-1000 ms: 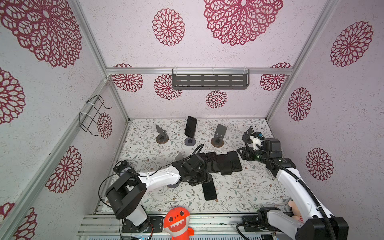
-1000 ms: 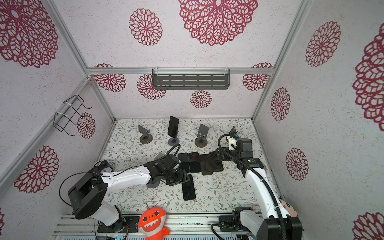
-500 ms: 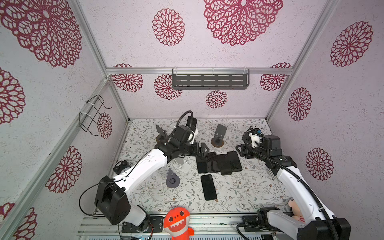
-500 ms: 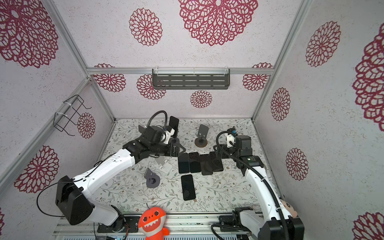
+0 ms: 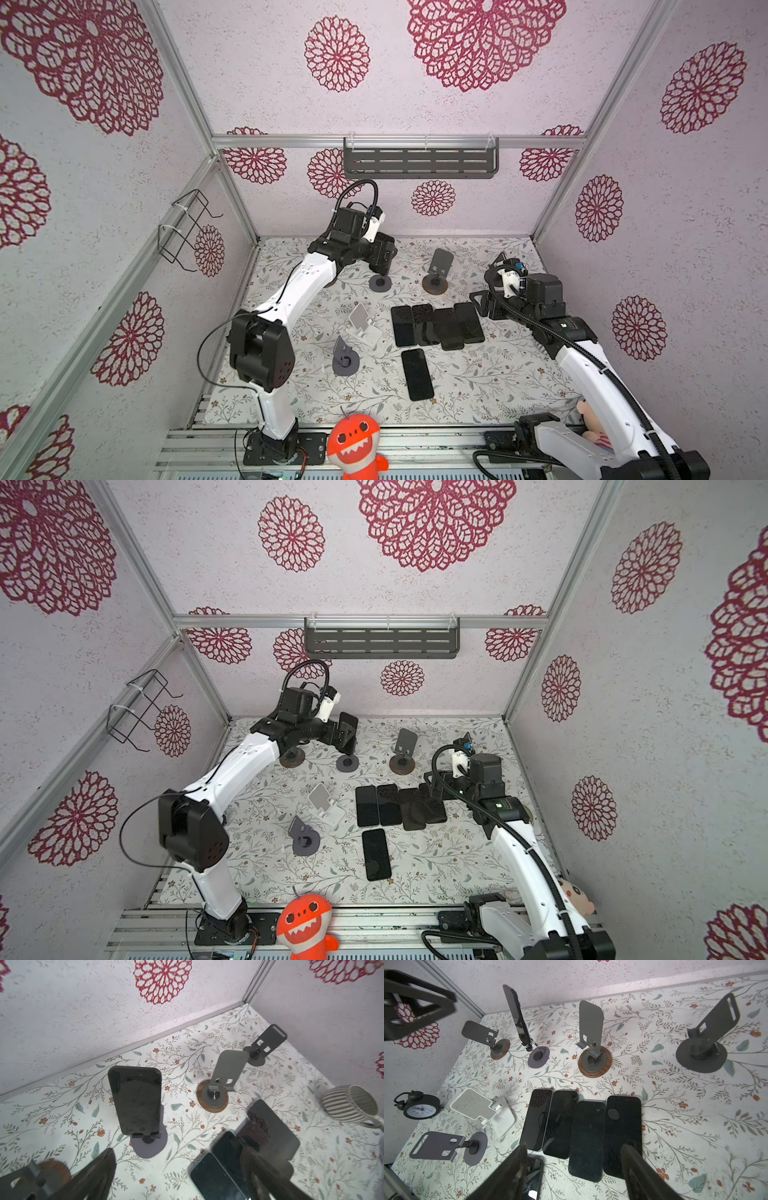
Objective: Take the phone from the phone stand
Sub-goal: 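Reach the left gripper to the phone standing on a back stand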
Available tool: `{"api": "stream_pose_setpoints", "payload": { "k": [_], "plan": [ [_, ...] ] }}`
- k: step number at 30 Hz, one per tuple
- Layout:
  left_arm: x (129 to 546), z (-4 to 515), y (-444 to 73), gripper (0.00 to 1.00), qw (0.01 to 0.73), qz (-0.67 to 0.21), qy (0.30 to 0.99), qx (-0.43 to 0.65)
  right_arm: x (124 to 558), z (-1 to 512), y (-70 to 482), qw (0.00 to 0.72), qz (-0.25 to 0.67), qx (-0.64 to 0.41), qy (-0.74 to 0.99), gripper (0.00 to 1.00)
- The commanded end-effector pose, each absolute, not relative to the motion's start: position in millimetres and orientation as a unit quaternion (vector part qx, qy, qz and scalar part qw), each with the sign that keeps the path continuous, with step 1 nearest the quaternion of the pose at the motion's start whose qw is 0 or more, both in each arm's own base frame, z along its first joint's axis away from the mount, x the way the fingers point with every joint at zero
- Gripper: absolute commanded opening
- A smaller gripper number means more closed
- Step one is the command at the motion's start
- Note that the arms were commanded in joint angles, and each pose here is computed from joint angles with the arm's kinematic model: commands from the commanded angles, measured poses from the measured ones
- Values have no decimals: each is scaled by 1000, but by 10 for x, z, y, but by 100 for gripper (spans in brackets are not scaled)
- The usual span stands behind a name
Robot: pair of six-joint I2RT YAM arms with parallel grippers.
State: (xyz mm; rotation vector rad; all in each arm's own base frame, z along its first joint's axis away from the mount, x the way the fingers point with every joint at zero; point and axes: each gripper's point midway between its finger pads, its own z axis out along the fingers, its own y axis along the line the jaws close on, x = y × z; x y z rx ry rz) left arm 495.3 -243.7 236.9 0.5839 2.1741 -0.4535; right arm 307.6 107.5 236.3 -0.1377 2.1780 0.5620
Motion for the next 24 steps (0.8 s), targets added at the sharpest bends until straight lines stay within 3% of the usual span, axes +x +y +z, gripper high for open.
{"api": "stream_pose_setpoints", "payload": {
  "k": [1, 8, 24],
  "plan": [
    [5190, 2192, -2384, 97, 408, -155, 857, 274, 2977, 2458, 1044, 436, 223, -46, 871, 75],
    [5459, 1929, -2392, 97, 417, -126, 852, 291, 2906, 2405, 959, 434, 202, -38, 877, 75],
    [5704, 1623, -2523, 97, 400, -147, 857, 289, 2913, 2353, 926, 431, 192, -35, 881, 75]
  ]
}}
